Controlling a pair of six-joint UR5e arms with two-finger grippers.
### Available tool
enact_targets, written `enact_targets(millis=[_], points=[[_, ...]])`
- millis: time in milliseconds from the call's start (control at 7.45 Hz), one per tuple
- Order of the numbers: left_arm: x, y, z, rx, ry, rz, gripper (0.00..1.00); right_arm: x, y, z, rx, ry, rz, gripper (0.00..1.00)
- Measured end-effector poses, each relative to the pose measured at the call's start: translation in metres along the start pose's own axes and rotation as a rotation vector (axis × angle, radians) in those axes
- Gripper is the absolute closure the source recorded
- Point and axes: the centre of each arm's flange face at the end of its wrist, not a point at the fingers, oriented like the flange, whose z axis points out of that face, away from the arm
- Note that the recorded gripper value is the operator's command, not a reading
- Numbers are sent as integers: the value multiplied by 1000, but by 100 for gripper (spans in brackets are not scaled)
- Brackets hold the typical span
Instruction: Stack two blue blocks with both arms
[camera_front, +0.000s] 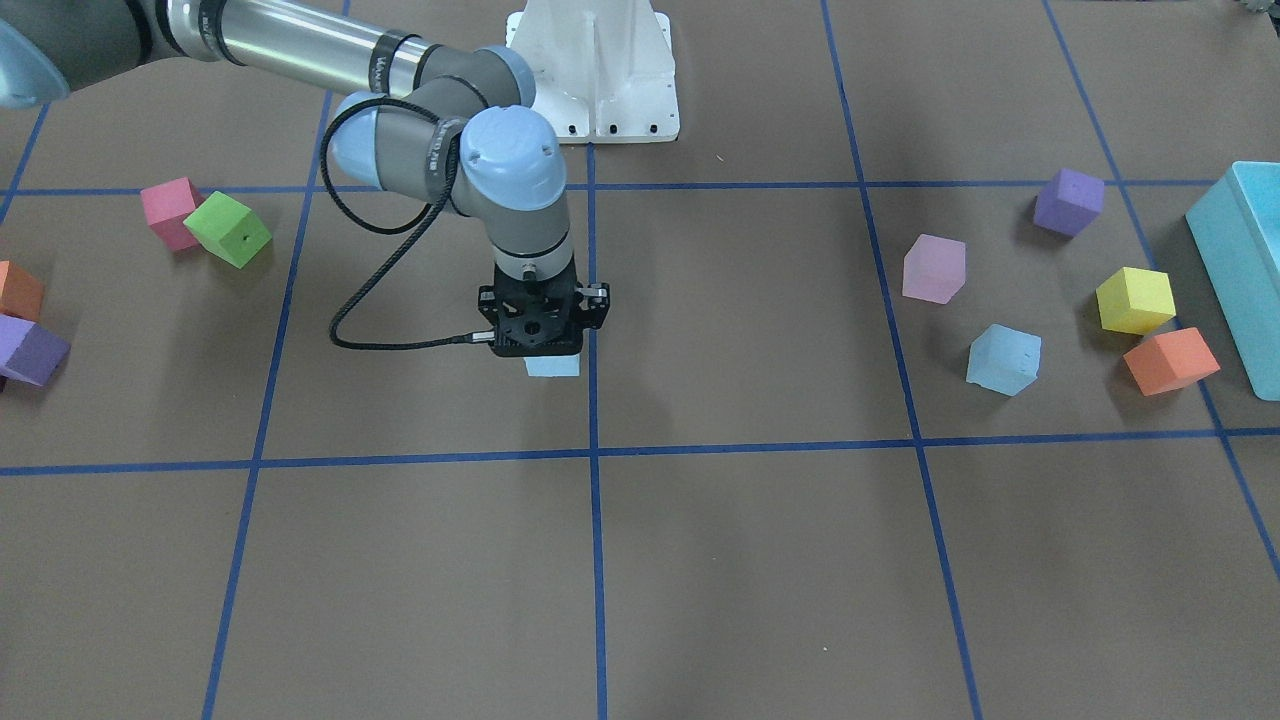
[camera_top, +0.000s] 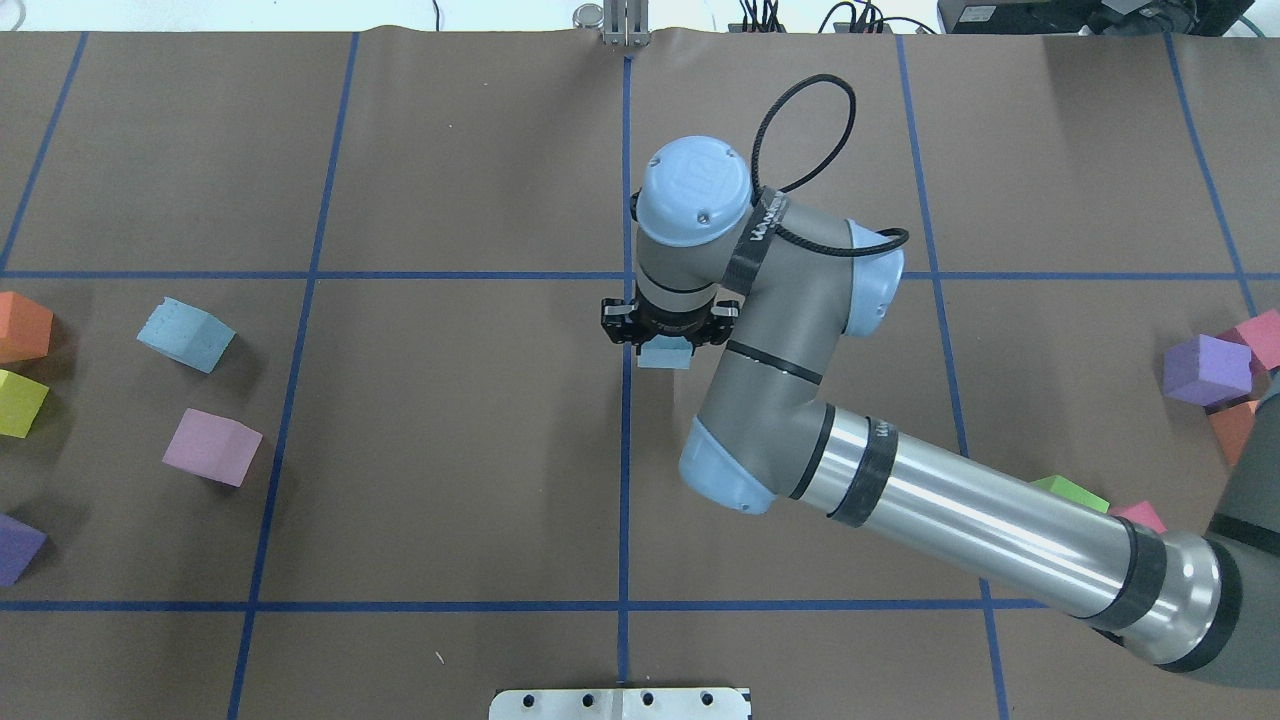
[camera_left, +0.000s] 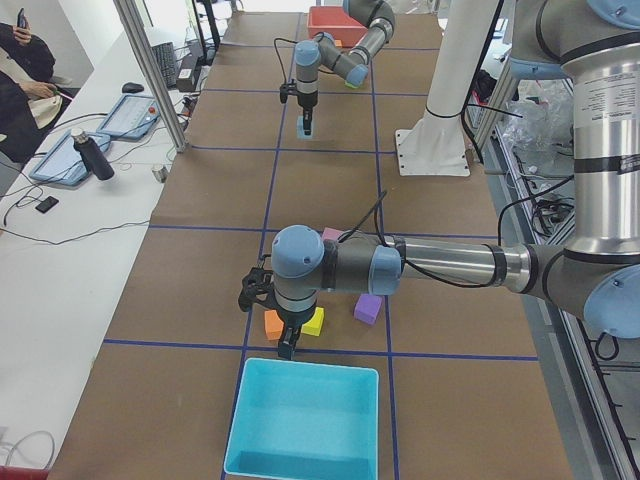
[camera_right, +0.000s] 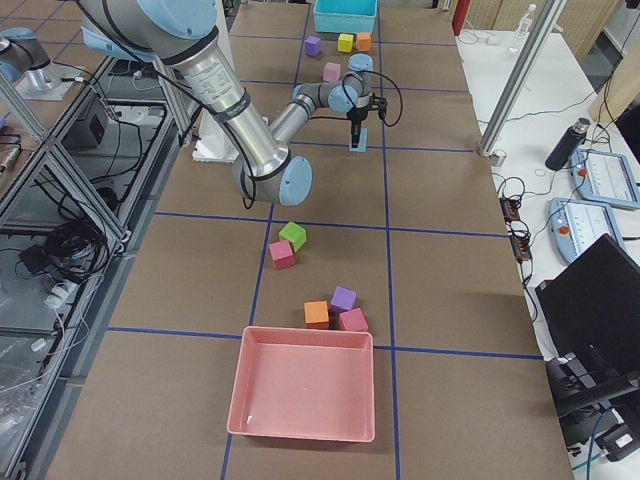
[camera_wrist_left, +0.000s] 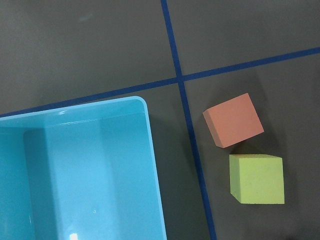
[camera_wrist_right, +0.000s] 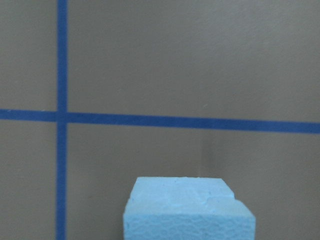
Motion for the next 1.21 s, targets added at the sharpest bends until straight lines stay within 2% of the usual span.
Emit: enact_targets(millis=[268, 537, 805, 940, 1208], points=[[0, 0, 0, 0, 0, 0, 2, -27, 31, 8, 7, 13, -10, 74], [0, 0, 0, 0, 0, 0, 2, -30, 38, 19, 6, 29, -22, 63], [0, 0, 0, 0, 0, 0, 2, -30, 39, 25, 3, 38, -26, 37], [0, 0, 0, 0, 0, 0, 2, -31, 41, 27, 2, 40, -29, 28], [0, 0, 0, 0, 0, 0, 2, -35, 44, 31, 35, 28, -46, 16]])
